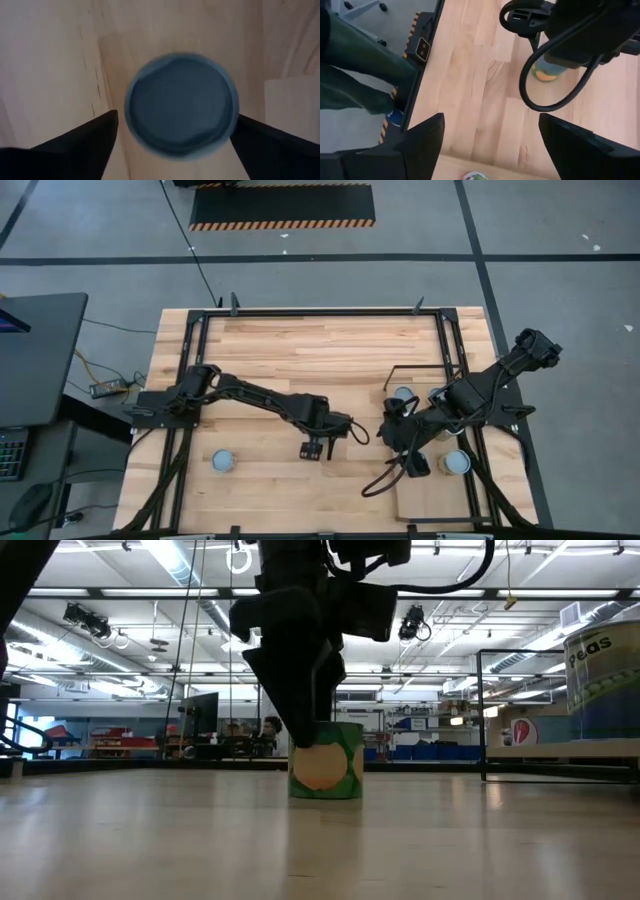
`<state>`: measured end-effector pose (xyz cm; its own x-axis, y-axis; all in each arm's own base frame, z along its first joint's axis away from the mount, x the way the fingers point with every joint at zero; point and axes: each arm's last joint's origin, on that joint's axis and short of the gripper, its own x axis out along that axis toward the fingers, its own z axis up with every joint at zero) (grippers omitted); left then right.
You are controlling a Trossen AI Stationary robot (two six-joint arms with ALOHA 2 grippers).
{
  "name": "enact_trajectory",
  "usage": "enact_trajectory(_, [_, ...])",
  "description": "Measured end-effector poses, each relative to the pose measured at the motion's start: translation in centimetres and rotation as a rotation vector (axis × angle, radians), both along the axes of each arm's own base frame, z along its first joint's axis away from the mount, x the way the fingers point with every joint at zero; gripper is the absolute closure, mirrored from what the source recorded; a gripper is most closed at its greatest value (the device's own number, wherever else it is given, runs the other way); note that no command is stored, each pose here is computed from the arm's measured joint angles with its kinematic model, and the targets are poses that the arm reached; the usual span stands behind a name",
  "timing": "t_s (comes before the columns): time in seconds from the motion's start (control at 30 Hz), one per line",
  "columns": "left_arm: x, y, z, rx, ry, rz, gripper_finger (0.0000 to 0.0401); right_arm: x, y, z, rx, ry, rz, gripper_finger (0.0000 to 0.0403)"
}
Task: Pick and place cans onto a shelf
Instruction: Put the canned peaches on the shelf
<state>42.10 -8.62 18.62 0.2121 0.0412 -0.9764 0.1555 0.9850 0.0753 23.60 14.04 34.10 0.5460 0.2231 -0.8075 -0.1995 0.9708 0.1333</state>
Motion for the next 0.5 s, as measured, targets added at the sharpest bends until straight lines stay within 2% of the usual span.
enact_trajectory(0.1, [-0.4,0.1,0.8,-0.001,0.007,0.014,0.0019,0.1,0.1,-0.3,-0.021,-0.019,0.038,0.0068])
enact_trajectory(0.27, [-3.0,0.7,4.6,-0.001,0.061,0.123,0.0018,0.7,0.1,-1.5,-0.059,-0.062,0.110,0.0066])
enact_trajectory(0.37, [-5.1,1.1,6.7,0.023,0.048,0.180,0.0018,2.0,-0.3,-2.4,-0.090,-0.091,0.096,0.0066])
enact_trajectory(0.5, [-8.5,1.7,7.5,0.038,0.017,0.270,0.0017,5.1,-1.5,-4.1,-0.103,-0.090,0.072,0.0066])
